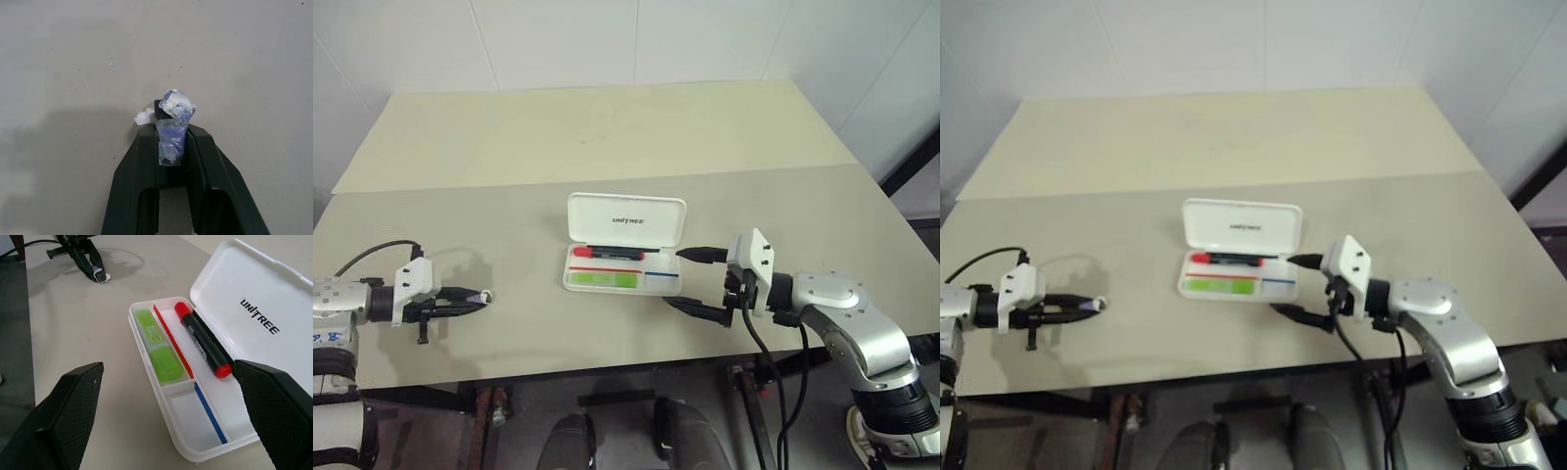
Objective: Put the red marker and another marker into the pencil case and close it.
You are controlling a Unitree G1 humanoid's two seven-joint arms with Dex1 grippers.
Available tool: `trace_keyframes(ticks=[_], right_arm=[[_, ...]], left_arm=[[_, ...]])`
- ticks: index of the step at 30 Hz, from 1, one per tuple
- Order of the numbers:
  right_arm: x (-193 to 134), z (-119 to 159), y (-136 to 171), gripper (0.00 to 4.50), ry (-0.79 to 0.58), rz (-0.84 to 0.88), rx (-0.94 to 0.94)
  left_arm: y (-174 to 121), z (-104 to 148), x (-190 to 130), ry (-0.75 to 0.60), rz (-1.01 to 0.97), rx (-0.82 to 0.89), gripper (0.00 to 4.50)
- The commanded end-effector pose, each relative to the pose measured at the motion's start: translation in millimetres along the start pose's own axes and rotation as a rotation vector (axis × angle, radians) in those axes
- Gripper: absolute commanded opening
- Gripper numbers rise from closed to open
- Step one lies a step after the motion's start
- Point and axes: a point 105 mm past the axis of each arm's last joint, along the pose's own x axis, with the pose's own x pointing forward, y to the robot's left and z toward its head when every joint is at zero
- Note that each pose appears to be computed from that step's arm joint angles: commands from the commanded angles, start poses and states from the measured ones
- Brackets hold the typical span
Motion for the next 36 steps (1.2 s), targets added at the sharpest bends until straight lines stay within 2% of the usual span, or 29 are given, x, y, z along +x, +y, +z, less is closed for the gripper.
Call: trace_keyframes(ticks=[1,8,12,16,25,36], right_arm=[[-4.7,11.4,-2.0,4.5,-0.029,-0.002,-0.039],[-4.5,8.0,-1.9,4.5,-0.024,0.002,-0.037],[-5.2,5.4,-2.0,4.5,-0.021,-0.003,-0.036],[-8.2,3.1,-3.7,4.5,-0.011,-0.019,-0.041],[-38.8,-6.5,-5.7,4.5,0.068,-0.095,-0.05],[-57.7,-6.1,4.4,4.5,0.091,-0.202,-0.029]], left_arm=[[3.7,15.1,1.9,-0.074,0.035,0.014,0.31],[6.3,74.4,10.5,-0.244,0.039,0.053,0.31],[-2.0,99.6,19.6,-0.255,-0.044,0.064,0.31],[-3.7,108.3,30.5,-0.195,-0.093,0.136,0.31],[-0.8,146.2,81.0,-0.249,-0.198,0.178,0.31],[-6.2,173.2,131.6,-0.303,-0.269,0.198,0.31]])
